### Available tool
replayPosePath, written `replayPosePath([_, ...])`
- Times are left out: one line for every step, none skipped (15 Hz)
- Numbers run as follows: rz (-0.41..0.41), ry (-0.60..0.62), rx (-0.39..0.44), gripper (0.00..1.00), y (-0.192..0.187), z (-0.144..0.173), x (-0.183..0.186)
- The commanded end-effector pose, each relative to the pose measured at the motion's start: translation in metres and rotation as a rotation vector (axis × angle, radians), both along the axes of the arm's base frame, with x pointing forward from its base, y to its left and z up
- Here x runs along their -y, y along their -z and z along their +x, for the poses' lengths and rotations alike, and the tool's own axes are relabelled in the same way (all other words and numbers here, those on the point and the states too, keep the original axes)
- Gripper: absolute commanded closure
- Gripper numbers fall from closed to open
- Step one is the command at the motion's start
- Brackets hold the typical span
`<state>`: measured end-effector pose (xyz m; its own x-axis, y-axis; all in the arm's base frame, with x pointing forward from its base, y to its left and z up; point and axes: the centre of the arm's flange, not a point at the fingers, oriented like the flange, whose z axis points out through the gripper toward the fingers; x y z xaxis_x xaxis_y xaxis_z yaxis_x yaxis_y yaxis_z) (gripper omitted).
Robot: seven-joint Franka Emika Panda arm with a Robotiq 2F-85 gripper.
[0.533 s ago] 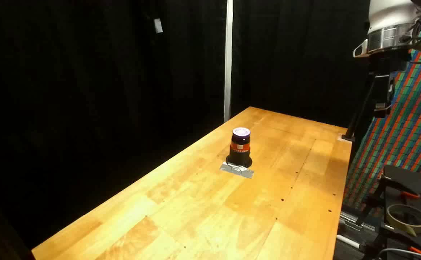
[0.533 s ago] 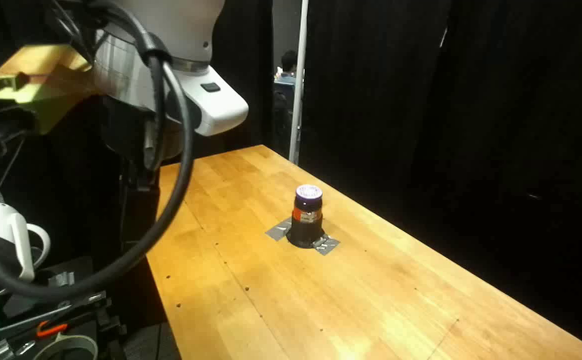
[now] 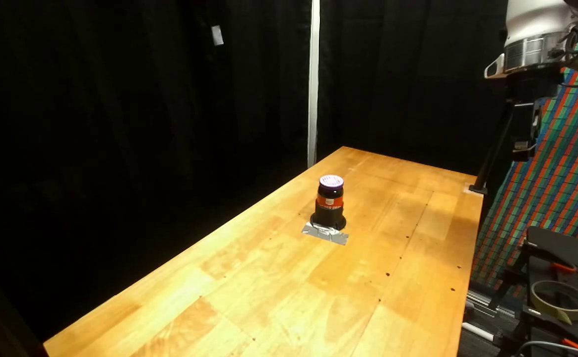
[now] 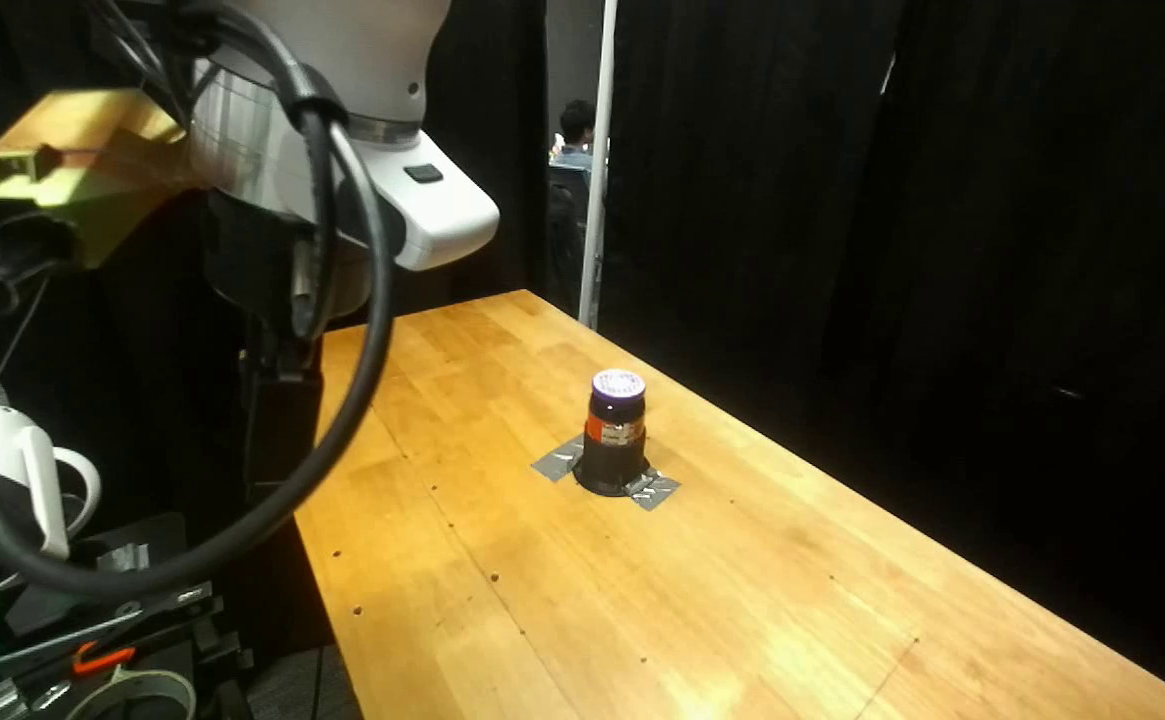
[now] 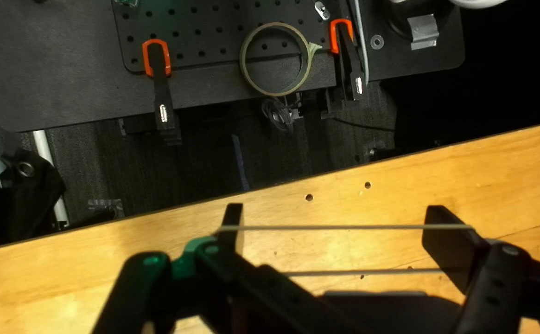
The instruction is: Put the rubber band on the jar
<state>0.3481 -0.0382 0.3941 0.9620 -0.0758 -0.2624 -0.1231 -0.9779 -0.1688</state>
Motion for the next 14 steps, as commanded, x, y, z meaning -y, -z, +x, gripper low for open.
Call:
replayPosePath([0.009, -0.061, 0.038, 0.0, 0.003, 0.029, 0.006])
replayPosePath([0.006, -0.079, 0.059, 0.0, 0.004, 0.047, 0.008])
replayPosePath([0.006, -0.094, 0.075, 0.0, 0.006, 0.058, 0.009])
replayPosePath([0.007, -0.117, 0.094, 0.0, 0.006, 0.077, 0.009])
replayPosePath([0.004, -0.13, 0.111, 0.0, 0.007, 0.093, 0.009])
replayPosePath([0.001, -0.139, 0.128, 0.0, 0.008, 0.112, 0.007])
replayPosePath([-0.003, -0.138, 0.144, 0.0, 0.01, 0.128, 0.005])
replayPosePath([0.003, -0.149, 0.156, 0.0, 0.013, 0.149, 0.0])
replayPosePath([0.008, -0.159, 0.163, 0.0, 0.017, 0.168, -0.005])
replayPosePath([0.017, -0.172, 0.165, 0.0, 0.022, 0.186, -0.013])
replayPosePath([0.032, -0.188, 0.166, 0.0, 0.026, 0.203, -0.02])
replayPosePath([0.042, -0.201, 0.169, 0.0, 0.031, 0.218, -0.028])
replayPosePath([0.051, -0.225, 0.168, 0.0, 0.038, 0.234, -0.039])
replayPosePath([0.046, -0.242, 0.162, 0.0, 0.046, 0.251, -0.05])
